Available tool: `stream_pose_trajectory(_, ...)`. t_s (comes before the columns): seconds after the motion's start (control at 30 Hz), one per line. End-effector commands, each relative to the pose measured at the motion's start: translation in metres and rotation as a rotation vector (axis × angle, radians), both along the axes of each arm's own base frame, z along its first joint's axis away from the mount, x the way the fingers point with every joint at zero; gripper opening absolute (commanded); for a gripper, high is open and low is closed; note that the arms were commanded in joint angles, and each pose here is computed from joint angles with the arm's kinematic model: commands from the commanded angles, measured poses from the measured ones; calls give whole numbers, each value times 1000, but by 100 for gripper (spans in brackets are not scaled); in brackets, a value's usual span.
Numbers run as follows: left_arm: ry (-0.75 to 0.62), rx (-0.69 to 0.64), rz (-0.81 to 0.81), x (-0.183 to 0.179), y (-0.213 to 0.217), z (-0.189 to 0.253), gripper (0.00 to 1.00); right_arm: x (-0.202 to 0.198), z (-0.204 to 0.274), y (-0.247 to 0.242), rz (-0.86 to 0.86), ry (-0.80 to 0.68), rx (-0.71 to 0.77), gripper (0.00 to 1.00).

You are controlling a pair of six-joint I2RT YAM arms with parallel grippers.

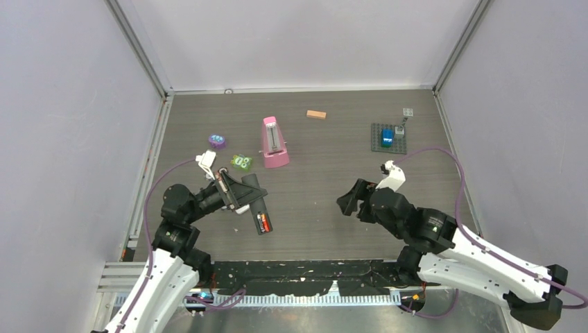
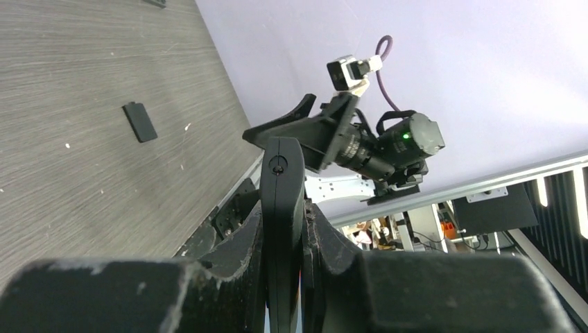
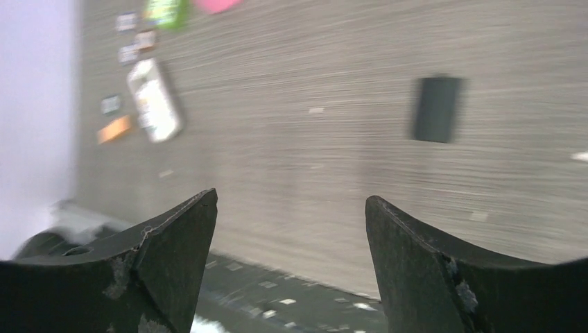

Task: Load the batteries into the remote control

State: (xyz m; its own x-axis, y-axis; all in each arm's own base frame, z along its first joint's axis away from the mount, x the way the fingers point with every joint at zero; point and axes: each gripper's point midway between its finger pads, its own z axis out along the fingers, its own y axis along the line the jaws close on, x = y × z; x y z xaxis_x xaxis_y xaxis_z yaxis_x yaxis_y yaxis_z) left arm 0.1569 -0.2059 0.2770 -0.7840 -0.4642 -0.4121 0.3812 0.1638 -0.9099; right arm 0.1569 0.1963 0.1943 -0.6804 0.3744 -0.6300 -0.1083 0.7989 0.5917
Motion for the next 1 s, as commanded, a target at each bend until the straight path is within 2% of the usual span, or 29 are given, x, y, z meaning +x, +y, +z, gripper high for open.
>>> stream_pose_trajectory(0.0,-12,27,22,3,2,-6,0,16,-60,-78,-228,50,-386,83)
stream_pose_trajectory(0.13,8,30,29,4,3,-14,0,23,-100,-84,-198,154,-539,84)
stream_pose_trajectory(0.27,11,31,39,2,4,-19,0,30,-128,-83,-165,220,-624,85)
stream_pose_trajectory(0.63,47,46,68,0,9,-27,0,59,-163,-47,-63,252,-617,84)
stream_pose_trajectory(0.83,86,57,80,1,10,-36,0,64,-179,-51,-94,287,-626,76)
stream_pose_trajectory(0.97,81,49,76,1,9,-34,0,68,-188,-56,-118,319,-630,64)
